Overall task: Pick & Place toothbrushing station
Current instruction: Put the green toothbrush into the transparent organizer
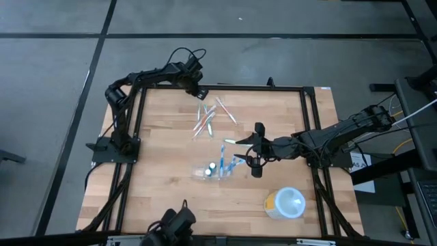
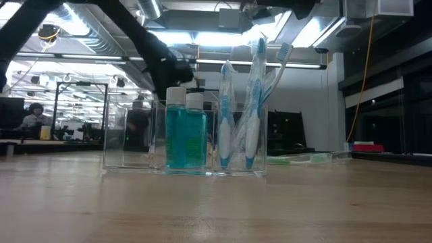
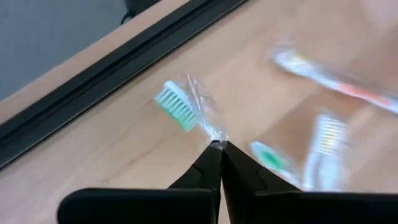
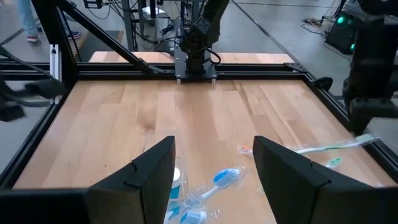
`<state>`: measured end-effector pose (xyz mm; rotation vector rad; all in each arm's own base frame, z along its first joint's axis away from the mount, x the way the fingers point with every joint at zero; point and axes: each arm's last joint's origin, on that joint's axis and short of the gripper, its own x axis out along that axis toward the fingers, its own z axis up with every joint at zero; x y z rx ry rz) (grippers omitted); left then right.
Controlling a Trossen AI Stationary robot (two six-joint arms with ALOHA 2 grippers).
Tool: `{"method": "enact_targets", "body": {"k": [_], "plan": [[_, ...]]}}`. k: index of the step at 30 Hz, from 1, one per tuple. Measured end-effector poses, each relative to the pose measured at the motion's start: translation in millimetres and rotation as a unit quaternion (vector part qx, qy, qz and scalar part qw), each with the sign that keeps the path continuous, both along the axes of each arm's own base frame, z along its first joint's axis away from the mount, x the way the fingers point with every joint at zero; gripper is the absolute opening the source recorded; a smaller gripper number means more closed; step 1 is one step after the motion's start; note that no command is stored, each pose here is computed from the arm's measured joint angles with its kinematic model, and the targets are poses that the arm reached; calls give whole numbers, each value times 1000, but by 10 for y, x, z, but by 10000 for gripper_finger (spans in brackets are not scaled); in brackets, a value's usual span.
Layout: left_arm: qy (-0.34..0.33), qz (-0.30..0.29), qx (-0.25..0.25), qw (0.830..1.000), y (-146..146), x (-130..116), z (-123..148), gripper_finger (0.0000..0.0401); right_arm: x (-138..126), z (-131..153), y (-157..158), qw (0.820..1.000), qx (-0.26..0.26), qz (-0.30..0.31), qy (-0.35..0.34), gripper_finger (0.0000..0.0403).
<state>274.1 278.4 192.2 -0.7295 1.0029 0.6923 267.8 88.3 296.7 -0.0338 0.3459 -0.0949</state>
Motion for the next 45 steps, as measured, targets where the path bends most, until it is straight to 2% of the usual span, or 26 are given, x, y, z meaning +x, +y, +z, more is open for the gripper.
{"method": "enact_targets", "body": {"k": [6, 11, 19, 23, 29, 34, 39, 45], "plan": [[-28, -42, 42, 998, -304, 71, 430, 2, -1, -2, 0, 1000, 2, -1, 1, 219], [-43, -65, 77, 994, -658, -26, 902, 2, -2, -6, -1, 1000, 2, -1, 3, 219], [-86, -112, 147, 979, -1500, -250, 1592, 2, -3, -10, -1, 1000, 2, -1, 4, 219], [-116, -129, 184, 968, -1949, -420, 1794, 2, -3, -10, -1, 1000, 2, -1, 4, 219], [-158, -155, 201, 954, -2537, -671, 1828, 2, -3, -10, -1, 1000, 8, -4, 4, 219], [-198, -185, 195, 943, -2920, -725, 1714, 2, -3, -10, -1, 1000, 9, -4, 4, 219], [-225, -208, 197, 931, -3187, -673, 1616, 2, -2, -9, -4, 1000, 9, -4, 3, 219], [-224, -209, 210, 929, -3371, -686, 1572, 2, -1, -6, -4, 1000, 9, -4, 2, 219]]}}
